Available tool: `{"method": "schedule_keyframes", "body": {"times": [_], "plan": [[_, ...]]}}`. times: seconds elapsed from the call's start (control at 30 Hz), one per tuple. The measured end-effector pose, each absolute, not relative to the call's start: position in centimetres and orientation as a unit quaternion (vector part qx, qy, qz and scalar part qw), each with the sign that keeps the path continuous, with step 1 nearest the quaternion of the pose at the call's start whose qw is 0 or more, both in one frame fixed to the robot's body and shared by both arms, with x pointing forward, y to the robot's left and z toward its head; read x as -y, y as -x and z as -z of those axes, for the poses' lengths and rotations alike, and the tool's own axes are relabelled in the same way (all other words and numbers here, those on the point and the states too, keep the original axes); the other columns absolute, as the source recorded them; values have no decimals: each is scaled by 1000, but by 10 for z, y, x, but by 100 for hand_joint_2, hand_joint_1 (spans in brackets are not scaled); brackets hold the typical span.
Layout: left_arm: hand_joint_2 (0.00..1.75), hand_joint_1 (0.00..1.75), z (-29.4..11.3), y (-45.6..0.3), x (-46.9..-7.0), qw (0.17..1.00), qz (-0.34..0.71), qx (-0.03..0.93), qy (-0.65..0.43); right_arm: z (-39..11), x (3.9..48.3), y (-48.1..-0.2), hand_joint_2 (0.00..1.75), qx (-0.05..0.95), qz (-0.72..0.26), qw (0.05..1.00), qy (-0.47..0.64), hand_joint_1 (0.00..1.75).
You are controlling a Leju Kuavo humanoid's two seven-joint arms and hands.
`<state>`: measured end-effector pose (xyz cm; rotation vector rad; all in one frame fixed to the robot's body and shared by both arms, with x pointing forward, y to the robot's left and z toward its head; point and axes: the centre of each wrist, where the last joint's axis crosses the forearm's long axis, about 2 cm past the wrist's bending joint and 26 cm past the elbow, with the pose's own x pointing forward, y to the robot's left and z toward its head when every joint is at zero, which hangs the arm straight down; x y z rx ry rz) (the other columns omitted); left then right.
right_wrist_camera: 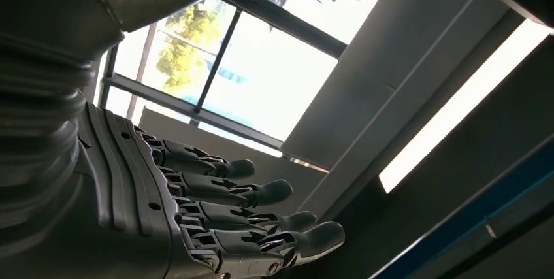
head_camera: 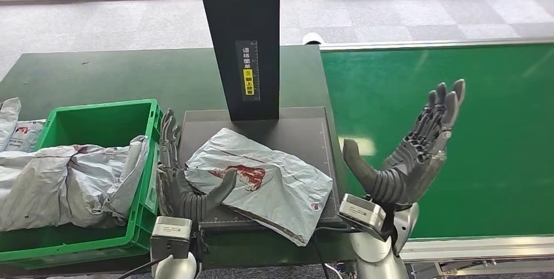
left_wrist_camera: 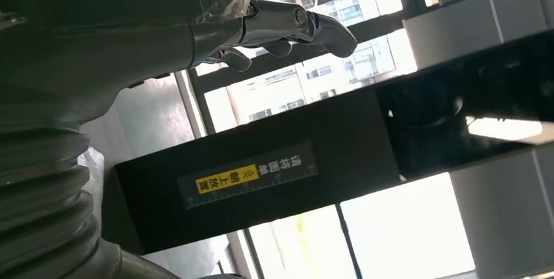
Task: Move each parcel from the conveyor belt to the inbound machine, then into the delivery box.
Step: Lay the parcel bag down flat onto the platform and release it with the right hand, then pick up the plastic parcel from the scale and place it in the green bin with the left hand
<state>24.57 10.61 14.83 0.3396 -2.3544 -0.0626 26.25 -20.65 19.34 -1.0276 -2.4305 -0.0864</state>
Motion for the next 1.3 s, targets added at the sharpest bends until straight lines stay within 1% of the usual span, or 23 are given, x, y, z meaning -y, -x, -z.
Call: {"method": "schedule_keyframes", "body": {"times": [0.27, 0.47, 0.97, 1.2, 1.3], "plan": [[175, 0, -130, -247, -98, 393, 135, 893, -172, -217, 215, -247, 175, 898, 57, 203, 387, 0], [175, 0, -111, -247, -91, 421, 237, 856, -186, -225, 215, -242, 175, 901, 66, 189, 384, 0], [175, 0, -95, -246, -86, 446, 276, 832, -181, -228, 214, -241, 175, 904, 69, 184, 381, 0], [175, 0, -86, -253, -81, 464, 337, 794, -201, -228, 213, -241, 175, 905, 70, 184, 377, 0], [175, 128, -78, -256, -77, 477, 370, 769, -210, -229, 211, -242, 175, 906, 71, 184, 374, 0]]}}
